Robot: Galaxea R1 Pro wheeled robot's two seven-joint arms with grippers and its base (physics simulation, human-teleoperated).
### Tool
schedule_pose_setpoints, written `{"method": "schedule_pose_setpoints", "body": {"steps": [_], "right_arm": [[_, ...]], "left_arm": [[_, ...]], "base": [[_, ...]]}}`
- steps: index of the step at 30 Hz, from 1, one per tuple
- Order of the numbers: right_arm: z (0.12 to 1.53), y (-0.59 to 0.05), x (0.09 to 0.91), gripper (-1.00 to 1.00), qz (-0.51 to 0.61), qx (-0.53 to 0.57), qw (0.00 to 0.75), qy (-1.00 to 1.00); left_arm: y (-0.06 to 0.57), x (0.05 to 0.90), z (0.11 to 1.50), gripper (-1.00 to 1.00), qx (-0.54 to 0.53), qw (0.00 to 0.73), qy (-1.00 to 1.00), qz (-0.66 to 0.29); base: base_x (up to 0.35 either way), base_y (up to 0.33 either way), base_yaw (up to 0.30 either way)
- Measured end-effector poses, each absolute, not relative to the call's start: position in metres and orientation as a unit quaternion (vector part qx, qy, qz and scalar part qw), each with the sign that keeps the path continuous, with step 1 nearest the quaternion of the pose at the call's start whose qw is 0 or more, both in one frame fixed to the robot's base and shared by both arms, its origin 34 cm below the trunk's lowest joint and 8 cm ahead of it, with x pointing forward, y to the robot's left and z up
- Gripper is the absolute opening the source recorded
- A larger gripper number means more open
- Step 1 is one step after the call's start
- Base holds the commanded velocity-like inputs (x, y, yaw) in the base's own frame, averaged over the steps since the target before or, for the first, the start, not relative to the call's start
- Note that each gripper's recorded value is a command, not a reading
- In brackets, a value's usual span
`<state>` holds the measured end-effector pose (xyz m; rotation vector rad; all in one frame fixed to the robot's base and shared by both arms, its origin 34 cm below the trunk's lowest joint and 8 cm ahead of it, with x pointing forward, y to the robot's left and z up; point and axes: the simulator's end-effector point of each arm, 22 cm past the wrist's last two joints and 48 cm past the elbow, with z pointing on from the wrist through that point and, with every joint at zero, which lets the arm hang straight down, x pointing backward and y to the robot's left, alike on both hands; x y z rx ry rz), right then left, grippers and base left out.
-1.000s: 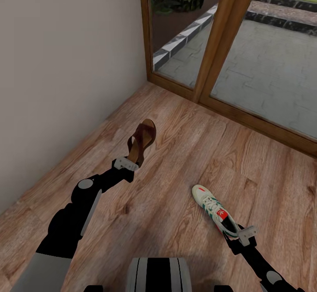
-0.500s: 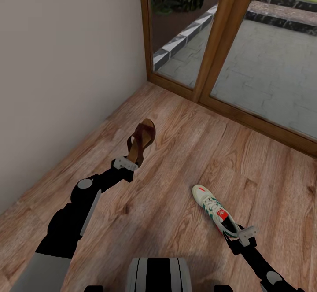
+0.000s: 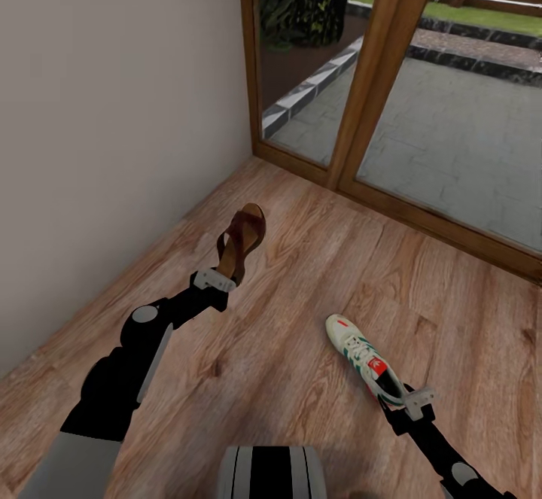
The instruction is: Pick up the two gym shoes and the two sandals from the corridor floor and place them onto the hallstand (shoe rack) in the corridor, making sure they are on the rack and not on the floor. Arrange them so the two gym shoes are next to each other and the two sandals are next to each other.
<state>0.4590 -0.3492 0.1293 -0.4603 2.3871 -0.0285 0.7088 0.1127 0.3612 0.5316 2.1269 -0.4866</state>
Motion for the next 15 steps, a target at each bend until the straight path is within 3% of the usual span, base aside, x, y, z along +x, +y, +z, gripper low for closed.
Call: {"method": "schedule_pose_setpoints", "body": {"steps": [15], "right_arm": [[0.157, -0.344, 0.483, -1.00, -0.015, -0.173, 0.380, 0.909]], "left_arm": [[0.130, 0.720, 0.405, -1.00, 0.209, 0.463, 0.843, -0.175]], "base": [[0.000, 0.000, 0.000]]}}
